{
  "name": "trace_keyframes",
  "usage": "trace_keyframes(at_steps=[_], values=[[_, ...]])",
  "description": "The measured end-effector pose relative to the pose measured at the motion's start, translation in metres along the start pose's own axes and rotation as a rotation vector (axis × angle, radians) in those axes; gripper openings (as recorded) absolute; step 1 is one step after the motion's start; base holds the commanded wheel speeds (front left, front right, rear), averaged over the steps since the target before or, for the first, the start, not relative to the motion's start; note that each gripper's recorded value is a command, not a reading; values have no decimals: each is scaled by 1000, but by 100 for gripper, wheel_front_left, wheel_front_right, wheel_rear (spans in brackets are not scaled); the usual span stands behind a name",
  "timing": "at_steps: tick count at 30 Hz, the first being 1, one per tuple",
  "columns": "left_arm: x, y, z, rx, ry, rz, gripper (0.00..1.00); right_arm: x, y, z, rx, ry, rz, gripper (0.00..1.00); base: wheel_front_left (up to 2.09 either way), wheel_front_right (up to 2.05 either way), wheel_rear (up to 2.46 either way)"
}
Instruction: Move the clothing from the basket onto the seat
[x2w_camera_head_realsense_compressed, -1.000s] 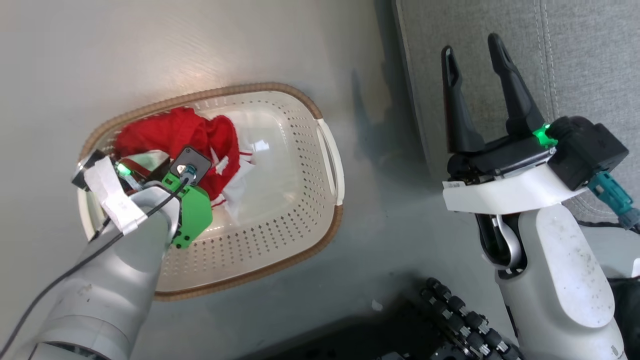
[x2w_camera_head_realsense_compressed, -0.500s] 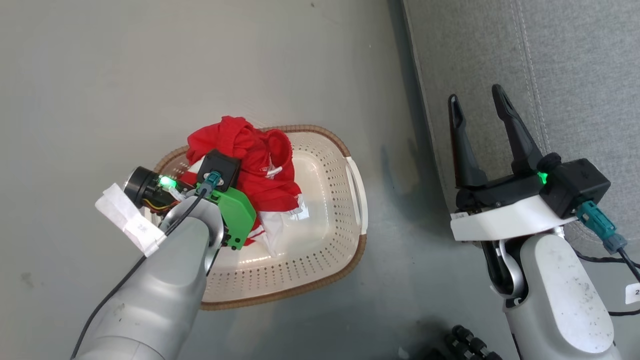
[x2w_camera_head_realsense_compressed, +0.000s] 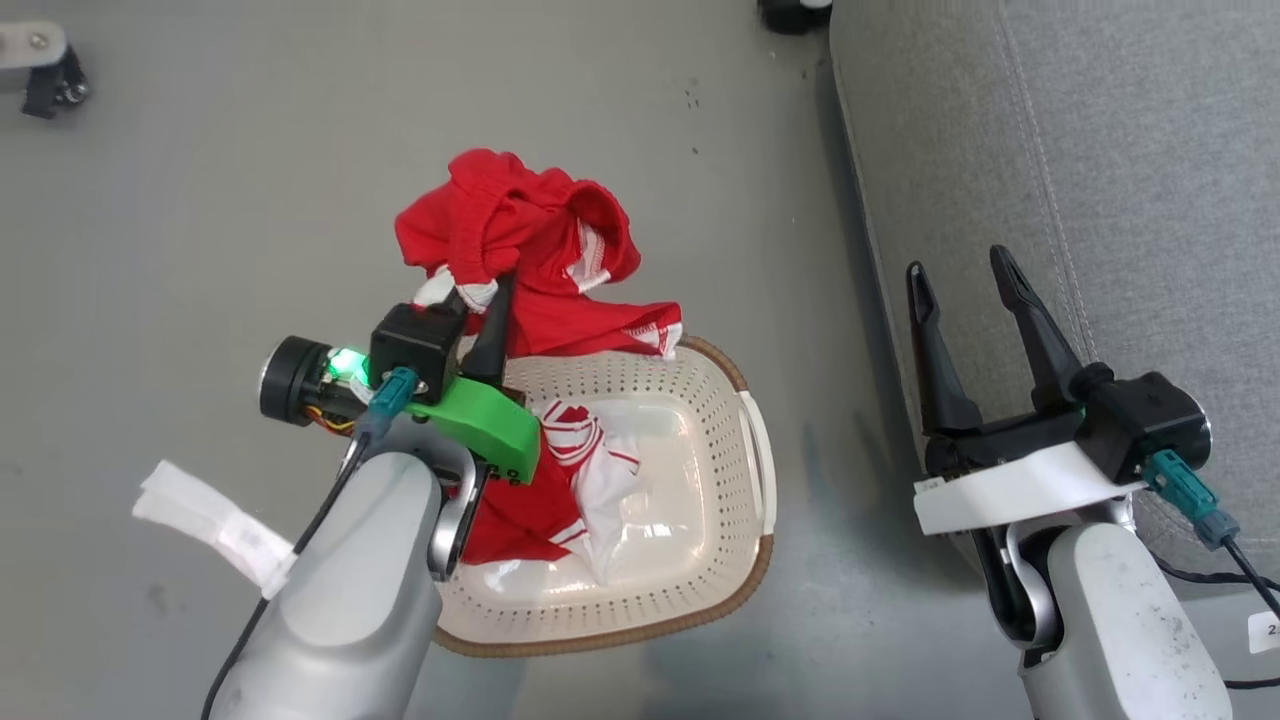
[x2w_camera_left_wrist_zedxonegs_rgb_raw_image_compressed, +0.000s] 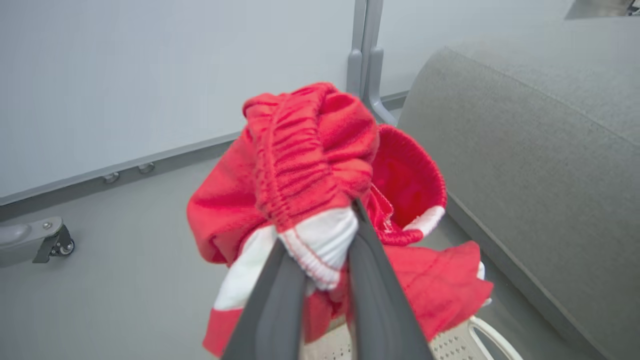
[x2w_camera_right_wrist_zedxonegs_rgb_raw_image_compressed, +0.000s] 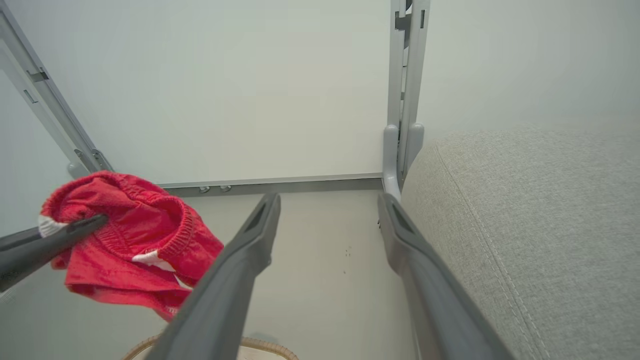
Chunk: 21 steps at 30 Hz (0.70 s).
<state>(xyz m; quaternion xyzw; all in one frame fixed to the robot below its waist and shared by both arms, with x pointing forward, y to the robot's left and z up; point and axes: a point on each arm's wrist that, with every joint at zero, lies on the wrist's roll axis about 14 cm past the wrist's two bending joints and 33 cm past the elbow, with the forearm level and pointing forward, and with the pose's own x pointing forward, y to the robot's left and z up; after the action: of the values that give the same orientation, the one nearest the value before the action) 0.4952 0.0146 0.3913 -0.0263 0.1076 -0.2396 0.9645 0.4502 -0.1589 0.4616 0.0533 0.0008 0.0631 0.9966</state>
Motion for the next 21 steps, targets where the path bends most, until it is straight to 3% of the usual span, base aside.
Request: trace_keyframes(at_steps=[13, 21], values=[[-62, 6, 148, -36, -451, 73, 0, -19, 21, 29, 2, -32, 46, 100, 0, 0, 0], [-107, -18, 190, -40, -596, -1, 0, -38, 34, 41, 5, -36, 73, 100, 0, 0, 0]])
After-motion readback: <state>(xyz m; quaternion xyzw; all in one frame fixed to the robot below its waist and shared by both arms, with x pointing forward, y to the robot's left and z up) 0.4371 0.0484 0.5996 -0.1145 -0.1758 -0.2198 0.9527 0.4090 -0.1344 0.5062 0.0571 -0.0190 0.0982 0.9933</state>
